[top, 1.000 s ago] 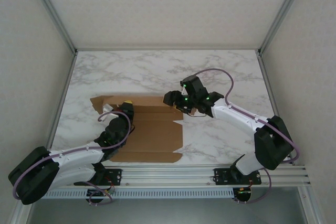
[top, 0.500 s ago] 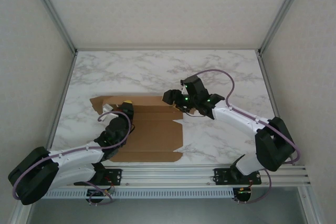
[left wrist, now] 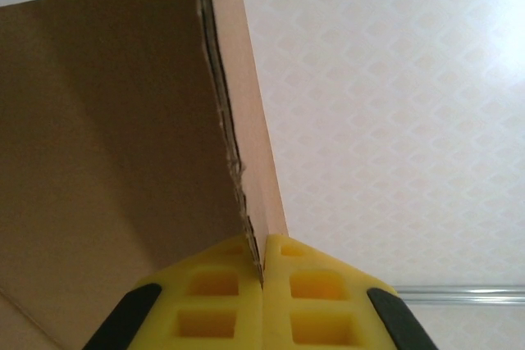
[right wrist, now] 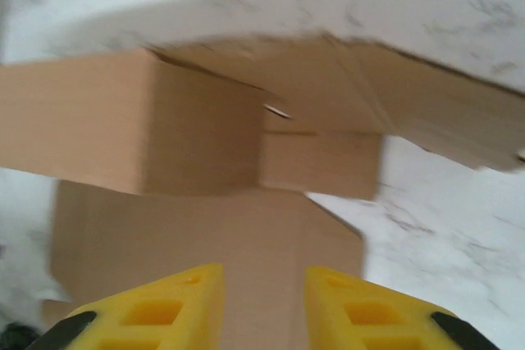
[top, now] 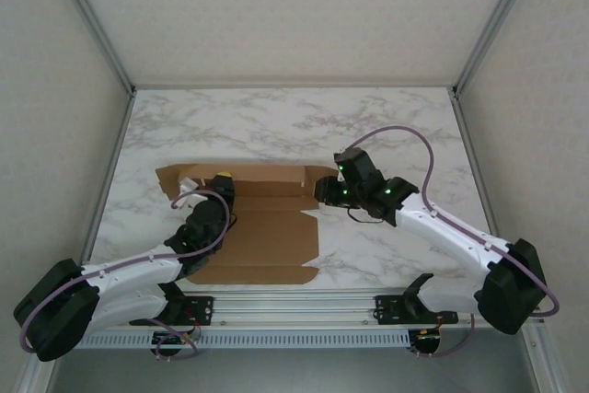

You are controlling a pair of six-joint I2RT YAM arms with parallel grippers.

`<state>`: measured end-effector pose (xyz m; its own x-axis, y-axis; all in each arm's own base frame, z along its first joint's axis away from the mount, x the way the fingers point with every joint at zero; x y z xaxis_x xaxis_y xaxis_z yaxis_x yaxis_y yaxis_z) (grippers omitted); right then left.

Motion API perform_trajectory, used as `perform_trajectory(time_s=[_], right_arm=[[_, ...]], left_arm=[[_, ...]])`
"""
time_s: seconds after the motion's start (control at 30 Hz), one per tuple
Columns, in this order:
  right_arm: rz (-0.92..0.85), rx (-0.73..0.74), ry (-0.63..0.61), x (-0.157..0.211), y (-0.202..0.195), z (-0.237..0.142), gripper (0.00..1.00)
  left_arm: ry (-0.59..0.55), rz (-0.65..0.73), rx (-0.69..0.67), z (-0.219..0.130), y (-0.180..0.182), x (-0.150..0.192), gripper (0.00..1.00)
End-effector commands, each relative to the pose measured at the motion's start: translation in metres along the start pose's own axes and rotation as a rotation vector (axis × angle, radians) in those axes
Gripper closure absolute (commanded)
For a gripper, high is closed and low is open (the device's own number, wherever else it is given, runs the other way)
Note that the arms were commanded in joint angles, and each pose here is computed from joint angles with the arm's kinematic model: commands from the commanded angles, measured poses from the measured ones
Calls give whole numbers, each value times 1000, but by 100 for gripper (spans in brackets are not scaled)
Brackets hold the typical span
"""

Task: Fold the paper box

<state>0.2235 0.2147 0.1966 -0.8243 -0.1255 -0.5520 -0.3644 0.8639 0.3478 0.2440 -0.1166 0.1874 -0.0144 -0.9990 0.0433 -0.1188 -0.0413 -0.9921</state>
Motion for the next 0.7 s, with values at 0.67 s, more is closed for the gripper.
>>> perform_trajectory(time_s=[0.67], right_arm=[[-4, 50, 73, 5, -29, 89, 46]], left_arm=[[-52, -126, 13, 28, 7, -21, 100]])
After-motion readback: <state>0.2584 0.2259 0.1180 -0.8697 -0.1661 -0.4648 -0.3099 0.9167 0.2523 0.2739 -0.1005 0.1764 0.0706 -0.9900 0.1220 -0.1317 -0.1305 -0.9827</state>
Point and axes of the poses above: each hand's point on the last joint's axis, 136 mm out from that joint toward the fingers, its own z axis out along the fingers, its own y axis along the line the jaws close on, x = y × z, the point moved 6 cm from there along -z, back along the fingers, and after that the axes turned 14 degrees about -z, right-handed, at the moved point
